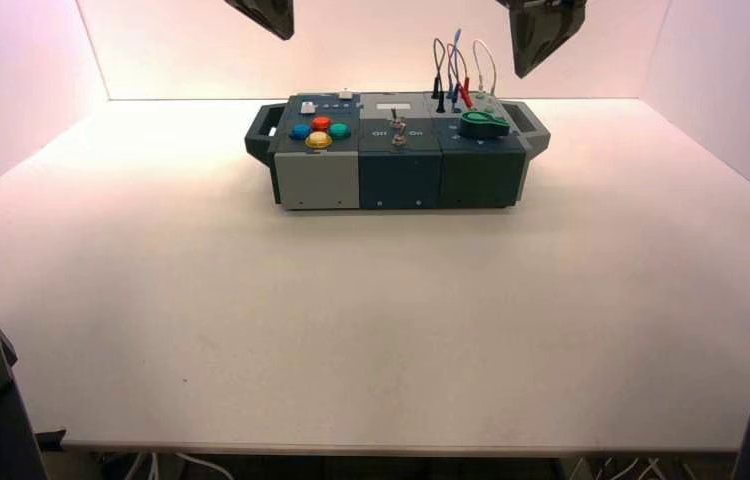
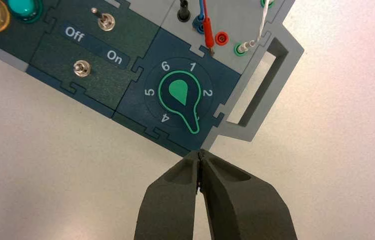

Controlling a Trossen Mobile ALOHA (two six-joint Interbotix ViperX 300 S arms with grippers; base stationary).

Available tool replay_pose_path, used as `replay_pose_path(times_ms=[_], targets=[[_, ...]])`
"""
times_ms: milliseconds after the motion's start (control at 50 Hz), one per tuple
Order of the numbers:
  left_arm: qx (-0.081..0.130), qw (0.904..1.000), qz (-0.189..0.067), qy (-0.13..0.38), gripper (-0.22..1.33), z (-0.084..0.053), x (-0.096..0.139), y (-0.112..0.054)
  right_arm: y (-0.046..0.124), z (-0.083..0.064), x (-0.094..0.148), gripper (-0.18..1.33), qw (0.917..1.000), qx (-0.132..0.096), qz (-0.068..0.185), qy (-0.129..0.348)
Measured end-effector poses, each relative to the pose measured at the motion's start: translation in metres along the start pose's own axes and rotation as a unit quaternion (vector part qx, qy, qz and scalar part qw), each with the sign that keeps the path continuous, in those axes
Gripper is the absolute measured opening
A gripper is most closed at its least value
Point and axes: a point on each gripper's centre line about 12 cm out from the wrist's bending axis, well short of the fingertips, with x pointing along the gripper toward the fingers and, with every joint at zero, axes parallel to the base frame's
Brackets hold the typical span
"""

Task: Turn the knob to position 3.

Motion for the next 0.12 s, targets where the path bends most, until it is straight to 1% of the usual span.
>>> replay_pose_path(times_ms=[120], targets=[[-0.003,1.0,0.002,0.0,-0.17,-0.0006,-0.0003,0.0028,-0.0003,0.0005,-0.0039,-0.14,1.0,0.0,-0.001,-0.004]])
